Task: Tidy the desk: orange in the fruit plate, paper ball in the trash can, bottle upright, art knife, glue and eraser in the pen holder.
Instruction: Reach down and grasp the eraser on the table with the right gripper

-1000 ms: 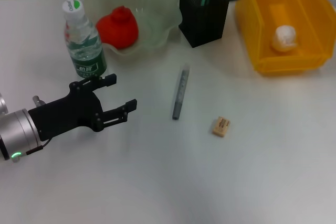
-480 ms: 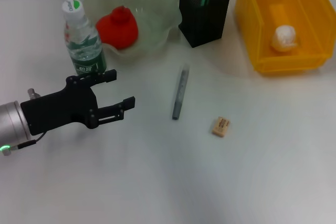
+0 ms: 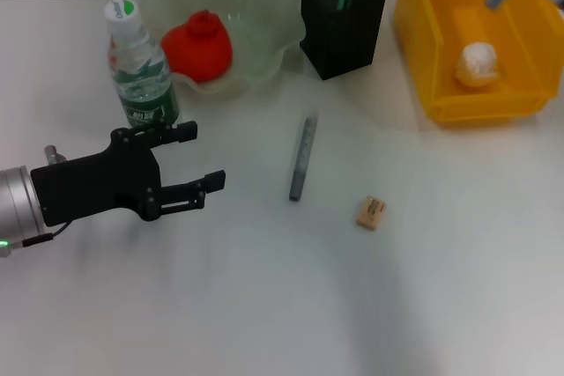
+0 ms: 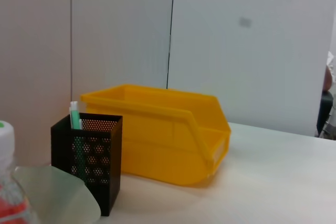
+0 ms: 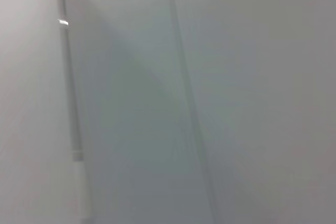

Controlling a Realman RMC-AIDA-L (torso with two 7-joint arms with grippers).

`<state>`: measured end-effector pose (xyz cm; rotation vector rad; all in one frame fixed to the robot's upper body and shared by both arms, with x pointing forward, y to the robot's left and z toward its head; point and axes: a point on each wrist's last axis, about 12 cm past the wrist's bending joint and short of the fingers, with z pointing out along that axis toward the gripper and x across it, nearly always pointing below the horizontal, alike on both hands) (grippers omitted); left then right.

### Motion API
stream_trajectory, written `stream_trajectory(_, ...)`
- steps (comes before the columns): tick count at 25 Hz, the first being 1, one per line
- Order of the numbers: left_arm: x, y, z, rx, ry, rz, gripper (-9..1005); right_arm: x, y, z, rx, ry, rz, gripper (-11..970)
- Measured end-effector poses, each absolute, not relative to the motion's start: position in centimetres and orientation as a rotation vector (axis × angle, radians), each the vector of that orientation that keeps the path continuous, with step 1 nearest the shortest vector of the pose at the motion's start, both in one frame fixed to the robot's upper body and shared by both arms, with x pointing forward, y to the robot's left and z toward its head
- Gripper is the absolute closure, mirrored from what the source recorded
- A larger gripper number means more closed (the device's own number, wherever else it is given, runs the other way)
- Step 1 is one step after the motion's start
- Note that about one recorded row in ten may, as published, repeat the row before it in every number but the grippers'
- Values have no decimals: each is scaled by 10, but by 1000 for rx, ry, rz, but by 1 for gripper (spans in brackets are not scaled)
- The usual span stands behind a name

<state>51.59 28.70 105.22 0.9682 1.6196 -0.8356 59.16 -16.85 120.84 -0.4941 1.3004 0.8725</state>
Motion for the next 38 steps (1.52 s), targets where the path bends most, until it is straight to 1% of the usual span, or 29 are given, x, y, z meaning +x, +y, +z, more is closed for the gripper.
stream_trajectory(4,516,287,1054,977,1620,-850,183,588,-194,1197,-633,1422,1077,387)
stream_trajectory(6,515,287,1054,976,1623,-861,183,588,-205,1193,-727,1515,1124,387)
stream_trajectory(9,513,288,1054,972,1634,-885,183,589,-214,1190,-852,1674,1131,387)
stream_trajectory(12,513,290,1055,973,1649,-902,183,591,-221,1186,-1025,1927,1089,387)
stream_trajectory(13,512,291,1055,971,1656,-912,183,591,-221,1186,-1025,1927,1089,387)
stream_trajectory(16,512,291,1056,967,1662,-922,183,590,-222,1185,-1132,2073,1032,387)
stream_trajectory(17,514,292,1058,965,1694,-948,183,591,-218,1185,-1208,2155,975,387)
stream_trajectory(18,514,293,1059,966,1699,-951,183,591,-218,1185,-1208,2155,975,387)
stream_trajectory(20,514,292,1059,973,1717,-963,184,591,-211,1179,-1302,2242,885,388)
stream_trajectory(22,514,292,1059,978,1720,-969,184,591,-208,1177,-1331,2264,854,388)
stream_trajectory(25,513,289,1059,1023,1730,-993,184,593,-198,1171,-1418,2328,726,388)
stream_trajectory(31,513,289,1058,1072,1759,-1003,184,595,-186,1168,-1509,2351,601,389)
stream_trajectory(38,511,287,1061,1121,1744,-1036,183,596,-169,1154,-1611,2345,483,392)
